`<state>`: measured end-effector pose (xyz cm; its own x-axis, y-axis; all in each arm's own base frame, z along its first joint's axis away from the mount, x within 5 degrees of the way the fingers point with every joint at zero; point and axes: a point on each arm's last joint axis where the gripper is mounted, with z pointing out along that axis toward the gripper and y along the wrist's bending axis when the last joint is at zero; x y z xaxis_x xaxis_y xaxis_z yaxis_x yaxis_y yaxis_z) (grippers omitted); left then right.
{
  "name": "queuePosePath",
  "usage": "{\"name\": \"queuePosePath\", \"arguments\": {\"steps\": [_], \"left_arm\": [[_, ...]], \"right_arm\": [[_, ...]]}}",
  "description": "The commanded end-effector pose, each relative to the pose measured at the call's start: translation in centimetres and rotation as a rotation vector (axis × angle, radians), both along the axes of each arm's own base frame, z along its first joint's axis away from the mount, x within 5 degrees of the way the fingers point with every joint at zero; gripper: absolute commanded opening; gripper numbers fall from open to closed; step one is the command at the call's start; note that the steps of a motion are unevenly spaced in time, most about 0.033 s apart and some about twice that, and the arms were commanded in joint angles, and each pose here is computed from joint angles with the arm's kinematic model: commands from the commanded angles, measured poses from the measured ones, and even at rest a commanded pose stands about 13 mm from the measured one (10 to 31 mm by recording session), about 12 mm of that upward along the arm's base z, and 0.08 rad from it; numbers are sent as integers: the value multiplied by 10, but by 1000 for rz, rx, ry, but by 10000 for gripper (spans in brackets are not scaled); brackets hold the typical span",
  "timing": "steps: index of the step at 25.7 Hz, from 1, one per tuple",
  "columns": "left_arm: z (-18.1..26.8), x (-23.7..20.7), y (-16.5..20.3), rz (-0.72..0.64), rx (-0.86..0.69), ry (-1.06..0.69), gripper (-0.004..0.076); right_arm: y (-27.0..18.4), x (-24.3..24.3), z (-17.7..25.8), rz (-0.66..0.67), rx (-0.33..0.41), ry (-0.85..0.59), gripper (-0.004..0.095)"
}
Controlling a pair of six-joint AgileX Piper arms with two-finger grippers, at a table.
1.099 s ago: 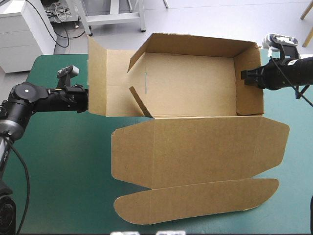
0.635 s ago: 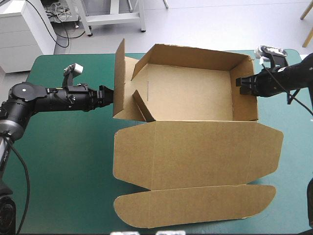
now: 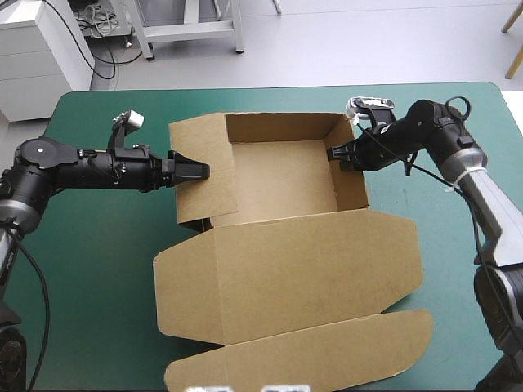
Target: Fold the box
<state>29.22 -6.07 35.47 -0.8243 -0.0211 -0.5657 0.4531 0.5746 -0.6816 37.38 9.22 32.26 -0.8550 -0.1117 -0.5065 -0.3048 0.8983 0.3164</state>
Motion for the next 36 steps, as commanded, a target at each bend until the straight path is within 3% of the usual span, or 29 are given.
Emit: {"name": "queuePosePath", "arguments": {"steps": [1,8,13,23,25,30,36], "left_arm": [[22,-10,-4,-31,-61,-58,619],[15,-10,0,-12,22,-21,619],[6,-6,7,69,121,27,597],[-7,-3,-7,186,310,88,382],[-7,-2,-10,211,321,89,312],[-11,-2,-20,247,394,80,13],[-18,-4,-31,315,590,49,-8]], "right_arm": [[14,-2,24,-27,86,-95,-14],[47,-8,27,-6,129,-127,-14],[66,-13,27,17,103,-150,-14],[79,-19,26,29,99,-152,-14],[79,-19,26,27,95,-147,-14],[75,-19,23,23,39,-143,-14],[74,-20,22,27,23,-137,-14]]}}
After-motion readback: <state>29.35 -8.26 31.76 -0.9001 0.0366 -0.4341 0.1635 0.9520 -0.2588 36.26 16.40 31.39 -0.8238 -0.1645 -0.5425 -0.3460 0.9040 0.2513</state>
